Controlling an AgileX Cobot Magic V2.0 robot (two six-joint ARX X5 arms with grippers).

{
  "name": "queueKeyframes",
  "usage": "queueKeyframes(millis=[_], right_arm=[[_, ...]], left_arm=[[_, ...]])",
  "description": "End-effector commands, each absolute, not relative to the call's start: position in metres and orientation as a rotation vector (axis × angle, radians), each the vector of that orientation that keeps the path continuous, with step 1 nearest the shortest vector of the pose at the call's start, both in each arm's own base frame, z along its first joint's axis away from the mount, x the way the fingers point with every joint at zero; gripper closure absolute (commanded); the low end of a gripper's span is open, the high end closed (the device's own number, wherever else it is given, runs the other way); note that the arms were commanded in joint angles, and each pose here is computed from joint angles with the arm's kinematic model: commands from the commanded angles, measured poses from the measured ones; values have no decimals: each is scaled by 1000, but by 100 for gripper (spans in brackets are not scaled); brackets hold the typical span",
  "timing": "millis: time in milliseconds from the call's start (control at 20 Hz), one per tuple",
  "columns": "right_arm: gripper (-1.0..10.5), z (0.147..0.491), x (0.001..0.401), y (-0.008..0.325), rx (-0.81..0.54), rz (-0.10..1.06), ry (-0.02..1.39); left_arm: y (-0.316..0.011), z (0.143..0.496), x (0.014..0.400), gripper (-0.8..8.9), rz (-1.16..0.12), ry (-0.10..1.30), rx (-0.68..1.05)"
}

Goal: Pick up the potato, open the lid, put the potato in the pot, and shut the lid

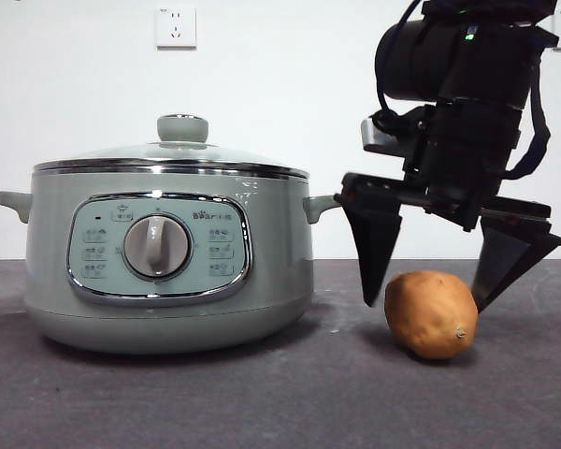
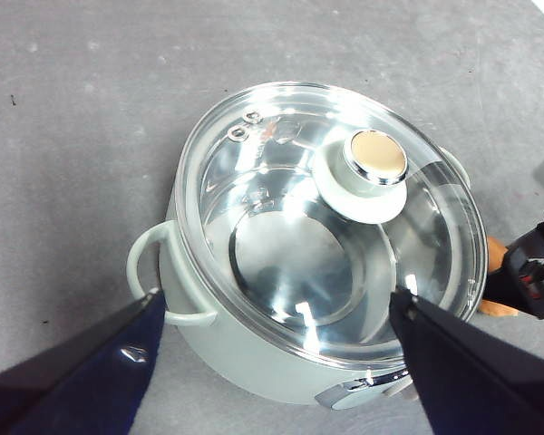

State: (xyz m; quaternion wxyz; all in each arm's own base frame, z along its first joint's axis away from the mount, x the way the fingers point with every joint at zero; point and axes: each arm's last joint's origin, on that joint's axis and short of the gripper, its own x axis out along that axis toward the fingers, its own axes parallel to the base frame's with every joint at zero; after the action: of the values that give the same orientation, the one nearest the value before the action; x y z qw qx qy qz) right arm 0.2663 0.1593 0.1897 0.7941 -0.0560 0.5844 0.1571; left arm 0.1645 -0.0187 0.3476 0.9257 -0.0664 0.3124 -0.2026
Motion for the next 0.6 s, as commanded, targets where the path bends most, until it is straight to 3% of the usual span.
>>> queueKeyframes(millis=[50,300,600], right_arm=[[624,188,268,160,-123,296,1247],[937,187,268,159,-121,291,1258],[958,201,260,155,-110,303,1254]], left_arm=[[-19,349,164,397,-417,634,-138],[-19,349,164,397,-417,634,-138],[-20,349,164,405,-428,633,-138]])
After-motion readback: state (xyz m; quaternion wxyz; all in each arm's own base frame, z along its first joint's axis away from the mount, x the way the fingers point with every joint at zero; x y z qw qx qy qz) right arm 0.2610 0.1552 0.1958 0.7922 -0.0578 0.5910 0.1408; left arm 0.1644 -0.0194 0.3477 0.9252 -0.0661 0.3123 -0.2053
